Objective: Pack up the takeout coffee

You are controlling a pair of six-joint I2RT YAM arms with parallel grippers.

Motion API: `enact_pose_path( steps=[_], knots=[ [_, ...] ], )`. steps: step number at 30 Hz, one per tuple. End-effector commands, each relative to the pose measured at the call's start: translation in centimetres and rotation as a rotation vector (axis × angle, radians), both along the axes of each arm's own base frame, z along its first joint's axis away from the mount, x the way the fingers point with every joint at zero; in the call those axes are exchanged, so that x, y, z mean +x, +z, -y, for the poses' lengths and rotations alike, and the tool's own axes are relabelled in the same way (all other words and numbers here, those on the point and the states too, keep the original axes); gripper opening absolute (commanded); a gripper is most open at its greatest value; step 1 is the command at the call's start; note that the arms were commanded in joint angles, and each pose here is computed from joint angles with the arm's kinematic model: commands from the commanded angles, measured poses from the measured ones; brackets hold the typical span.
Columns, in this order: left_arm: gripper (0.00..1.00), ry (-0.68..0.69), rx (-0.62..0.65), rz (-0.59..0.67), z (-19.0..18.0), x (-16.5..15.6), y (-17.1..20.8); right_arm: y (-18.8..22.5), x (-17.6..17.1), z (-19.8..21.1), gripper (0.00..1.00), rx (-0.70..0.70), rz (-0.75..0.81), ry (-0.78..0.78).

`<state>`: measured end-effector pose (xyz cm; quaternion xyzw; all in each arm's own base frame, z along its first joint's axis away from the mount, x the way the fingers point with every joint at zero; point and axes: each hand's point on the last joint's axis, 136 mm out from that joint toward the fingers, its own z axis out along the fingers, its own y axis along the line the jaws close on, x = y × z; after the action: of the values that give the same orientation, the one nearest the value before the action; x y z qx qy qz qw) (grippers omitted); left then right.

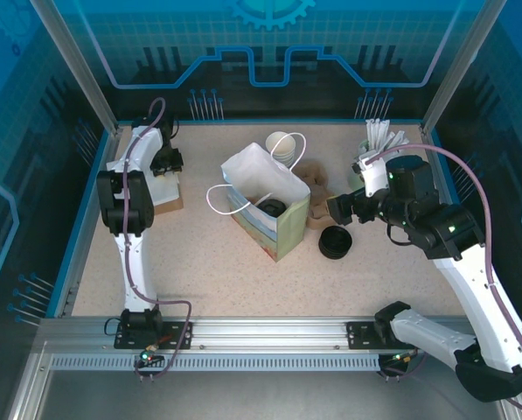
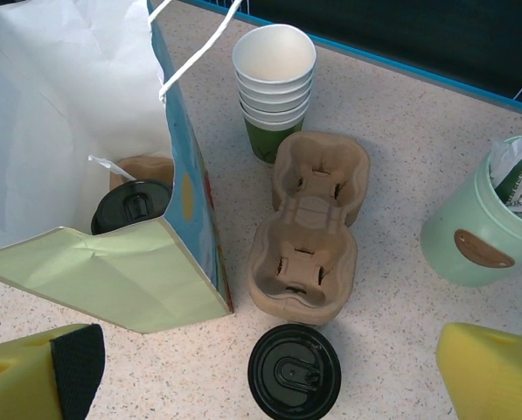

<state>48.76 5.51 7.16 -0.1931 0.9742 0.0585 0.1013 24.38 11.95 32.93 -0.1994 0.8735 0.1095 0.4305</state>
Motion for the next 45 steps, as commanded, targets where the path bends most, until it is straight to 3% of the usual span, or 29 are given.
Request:
enact_pose_path(
  steps=[1,20,34,40,45],
  knots=[
    [0.36,-0.008,0.014,-0.007,-0.6,-0.1,0.6,0.0,0.6,-0.1,1.0,0.01,0.011,-0.007],
    [0.21,-0.026,-0.027,0.065,0.2,0.6,3.5,-0.8,0.9,-0.3,1.0,0.009,-0.015,-0.003],
    [0.04,-0.043,-0.01,0.06,0.0,0.4,3.9,-0.7,0.9,-0.2,1.0,0.005,-0.013,-0.008],
    [0.0,-0.055,0.02,0.113,-0.4,-0.3,7.0,-0.5,0.8,0.1,1.0,0.002,-0.004,-0.013],
    [0.0,-0.076,0.054,0.221,-0.6,-1.4,11.7,-0.1,0.7,0.1,1.0,0.015,0.008,-0.014]
  ],
)
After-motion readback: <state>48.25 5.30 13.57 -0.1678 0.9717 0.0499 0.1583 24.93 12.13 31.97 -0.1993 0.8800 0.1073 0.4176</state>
